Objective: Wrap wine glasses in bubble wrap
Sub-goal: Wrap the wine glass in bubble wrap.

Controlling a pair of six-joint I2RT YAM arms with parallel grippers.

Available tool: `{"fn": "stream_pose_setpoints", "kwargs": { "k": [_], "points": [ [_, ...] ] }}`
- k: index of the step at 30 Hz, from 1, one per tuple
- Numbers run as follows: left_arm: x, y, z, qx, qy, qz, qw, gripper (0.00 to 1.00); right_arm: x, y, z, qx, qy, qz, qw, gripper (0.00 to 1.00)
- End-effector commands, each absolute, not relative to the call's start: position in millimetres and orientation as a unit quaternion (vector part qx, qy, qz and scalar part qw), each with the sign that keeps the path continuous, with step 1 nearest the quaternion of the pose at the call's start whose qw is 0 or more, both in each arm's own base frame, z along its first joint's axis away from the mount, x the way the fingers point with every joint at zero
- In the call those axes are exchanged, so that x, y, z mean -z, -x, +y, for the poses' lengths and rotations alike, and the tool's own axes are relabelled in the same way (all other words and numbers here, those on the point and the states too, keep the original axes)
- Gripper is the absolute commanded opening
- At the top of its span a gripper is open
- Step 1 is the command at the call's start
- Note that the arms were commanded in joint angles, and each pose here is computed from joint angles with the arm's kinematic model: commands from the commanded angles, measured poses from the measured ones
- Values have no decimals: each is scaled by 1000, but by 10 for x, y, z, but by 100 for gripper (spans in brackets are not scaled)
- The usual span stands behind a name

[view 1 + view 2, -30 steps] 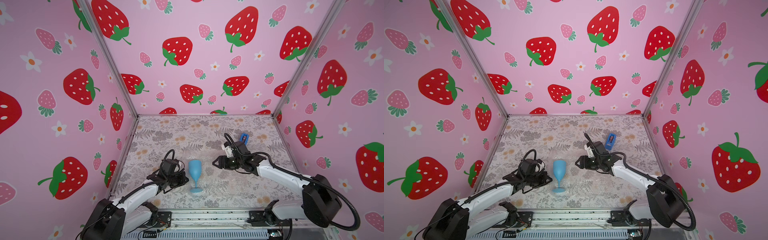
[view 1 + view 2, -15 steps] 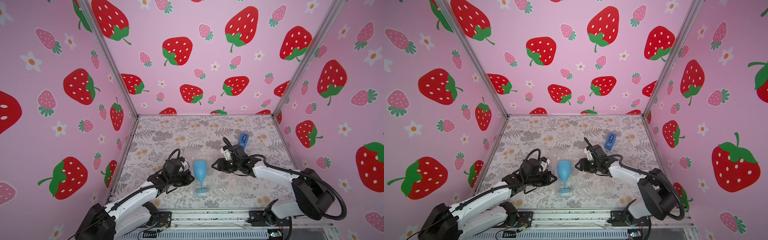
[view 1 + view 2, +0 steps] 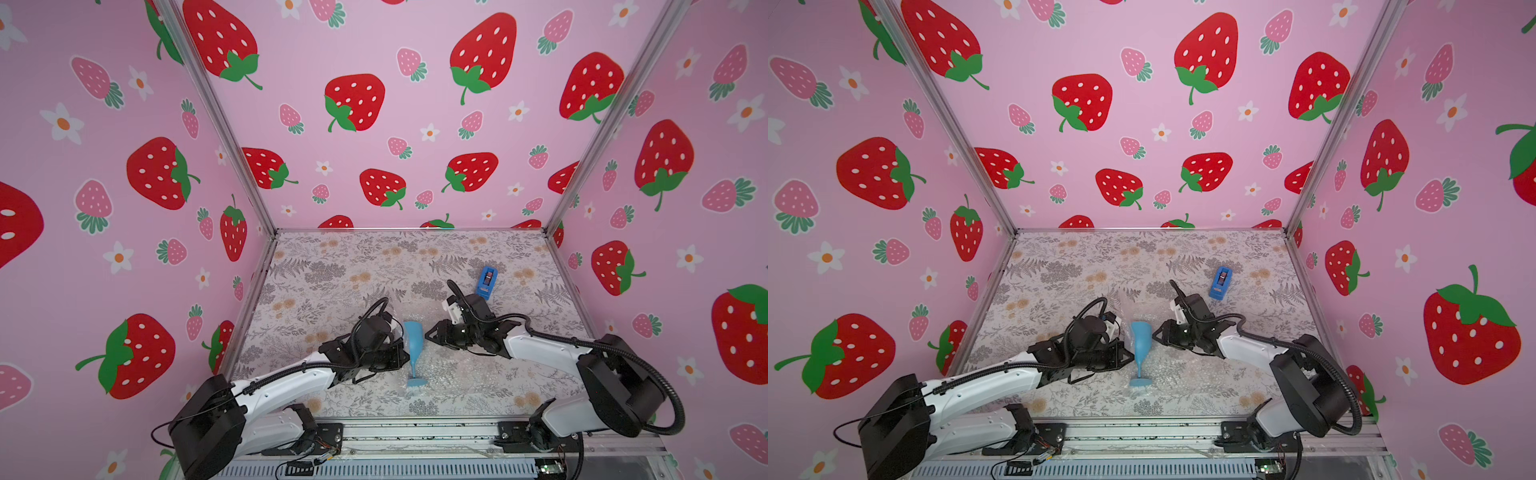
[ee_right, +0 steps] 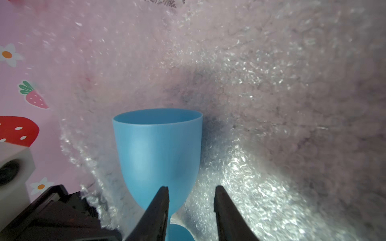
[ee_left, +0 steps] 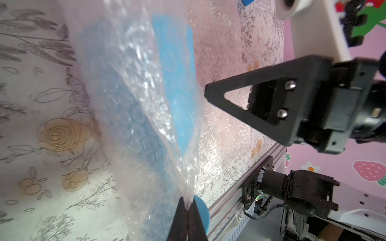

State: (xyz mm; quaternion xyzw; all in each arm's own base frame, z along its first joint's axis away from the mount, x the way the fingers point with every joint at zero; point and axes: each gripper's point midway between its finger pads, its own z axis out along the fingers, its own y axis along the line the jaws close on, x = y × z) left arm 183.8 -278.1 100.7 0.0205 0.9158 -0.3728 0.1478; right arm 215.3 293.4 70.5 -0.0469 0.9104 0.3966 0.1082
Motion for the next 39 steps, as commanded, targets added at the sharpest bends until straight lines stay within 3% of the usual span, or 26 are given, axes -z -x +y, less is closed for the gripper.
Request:
{"fn": "stream_pose_setpoints", "kwargs": {
  "k": [1,14,29,33,35,39],
  "points": [
    [-1236,-1952,-3003,393,-9,904,169,1,-769,-2199,2854,-400,29,908,122,38],
    [-1089,-1876,-3567,412,-36,900,136,4,-1093,-2150,2589,-406,40,898,164,44],
    [-1053,-1930,-3802,415,-42,899,131,5,-969,-2015,2560,-390,54,909,135,46],
    [-1060,-1939,-3855,417,-46,898,130,5,-918,-1985,2592,-386,60,912,126,42],
    [-1061,-1940,-3875,418,-48,898,129,10,-895,-1978,2593,-384,59,913,124,39],
    [-1105,-1929,-3883,420,-53,897,130,17,-892,-1986,2576,-379,59,915,129,22]
  ]
}}
